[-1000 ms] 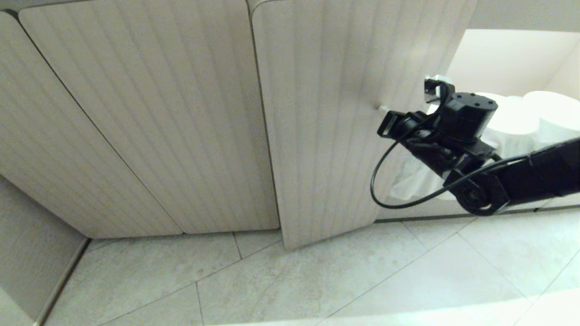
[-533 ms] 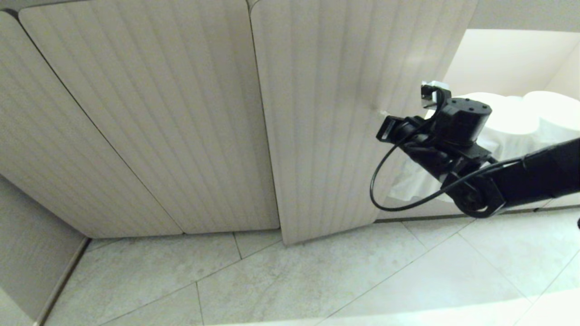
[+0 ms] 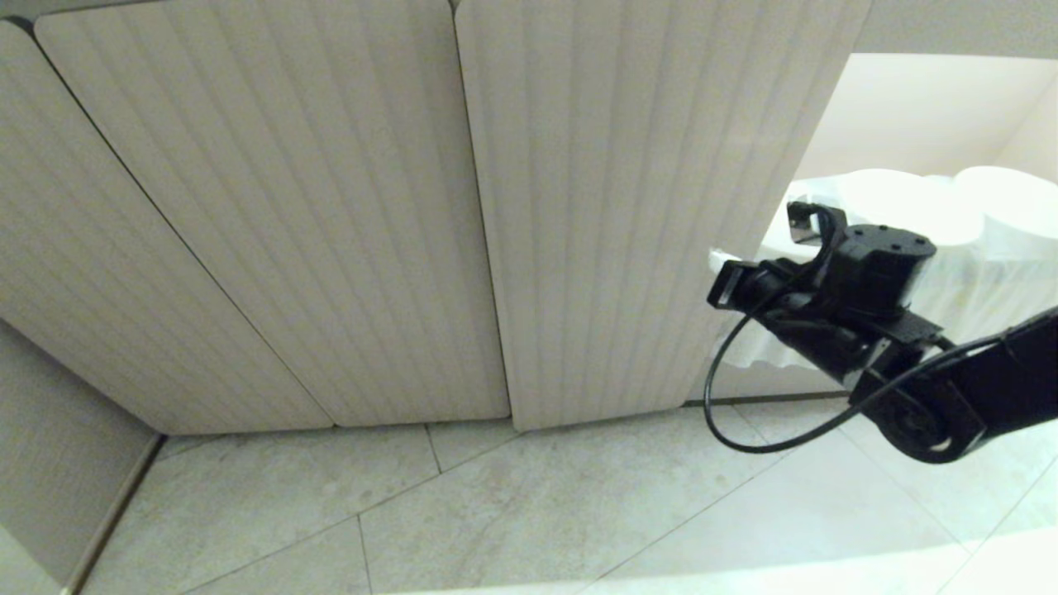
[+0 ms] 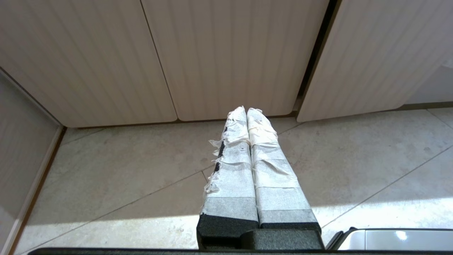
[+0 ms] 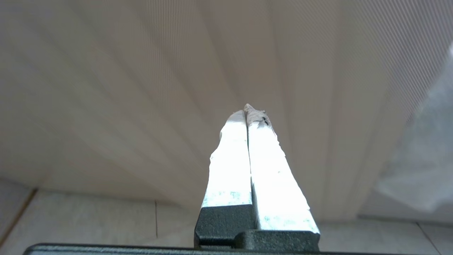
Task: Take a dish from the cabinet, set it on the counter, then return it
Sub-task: Close the cabinet door
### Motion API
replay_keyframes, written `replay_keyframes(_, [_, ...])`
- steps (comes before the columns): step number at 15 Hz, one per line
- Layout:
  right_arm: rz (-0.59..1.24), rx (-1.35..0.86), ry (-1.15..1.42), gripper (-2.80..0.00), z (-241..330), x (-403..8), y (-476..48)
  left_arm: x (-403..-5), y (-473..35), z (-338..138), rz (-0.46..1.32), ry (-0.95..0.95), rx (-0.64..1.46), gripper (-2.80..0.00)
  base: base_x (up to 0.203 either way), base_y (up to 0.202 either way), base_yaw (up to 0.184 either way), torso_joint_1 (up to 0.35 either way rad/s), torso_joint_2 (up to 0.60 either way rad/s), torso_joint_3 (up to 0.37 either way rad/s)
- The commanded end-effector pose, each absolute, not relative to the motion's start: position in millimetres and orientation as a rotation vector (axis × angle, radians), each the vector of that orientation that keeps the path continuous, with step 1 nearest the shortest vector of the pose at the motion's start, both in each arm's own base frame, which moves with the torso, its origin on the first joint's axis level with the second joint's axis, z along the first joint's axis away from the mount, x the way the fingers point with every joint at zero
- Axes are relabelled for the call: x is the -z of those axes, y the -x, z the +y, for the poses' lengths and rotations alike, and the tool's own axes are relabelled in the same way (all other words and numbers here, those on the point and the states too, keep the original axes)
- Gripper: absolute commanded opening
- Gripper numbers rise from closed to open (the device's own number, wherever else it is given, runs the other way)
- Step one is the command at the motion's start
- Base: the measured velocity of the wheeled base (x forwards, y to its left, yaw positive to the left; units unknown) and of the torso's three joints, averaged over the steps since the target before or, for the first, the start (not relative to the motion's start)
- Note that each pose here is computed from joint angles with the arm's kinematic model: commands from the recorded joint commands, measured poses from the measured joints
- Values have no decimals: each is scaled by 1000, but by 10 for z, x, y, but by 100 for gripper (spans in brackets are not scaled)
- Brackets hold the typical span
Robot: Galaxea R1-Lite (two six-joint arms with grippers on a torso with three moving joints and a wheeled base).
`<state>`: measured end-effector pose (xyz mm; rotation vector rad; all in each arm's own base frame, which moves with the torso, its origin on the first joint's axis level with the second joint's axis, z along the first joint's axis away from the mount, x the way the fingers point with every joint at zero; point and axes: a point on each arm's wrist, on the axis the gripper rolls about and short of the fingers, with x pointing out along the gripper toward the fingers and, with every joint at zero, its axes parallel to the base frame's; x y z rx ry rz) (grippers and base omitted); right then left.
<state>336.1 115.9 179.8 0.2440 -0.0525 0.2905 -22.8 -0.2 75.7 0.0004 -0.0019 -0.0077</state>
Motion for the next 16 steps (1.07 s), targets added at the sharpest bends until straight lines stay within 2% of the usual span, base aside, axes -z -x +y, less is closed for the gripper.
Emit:
replay_keyframes(1, [-46,-291,-241,-280,1093,-1796,-3167,-758,228,-2,-3,0,8,-280,0,0,0,0,0,0])
replay_keyframes(10, [-13,-278,-191,-280,808,-1715,-2354,-758,228,-2,-3,0,8,-280,0,0,0,0,0,0])
replay_keyframes(16, [13,-137,-118,-280,555,-1567,-1725,-758,228,-2,-3,0,7,-280,0,0,0,0,0,0])
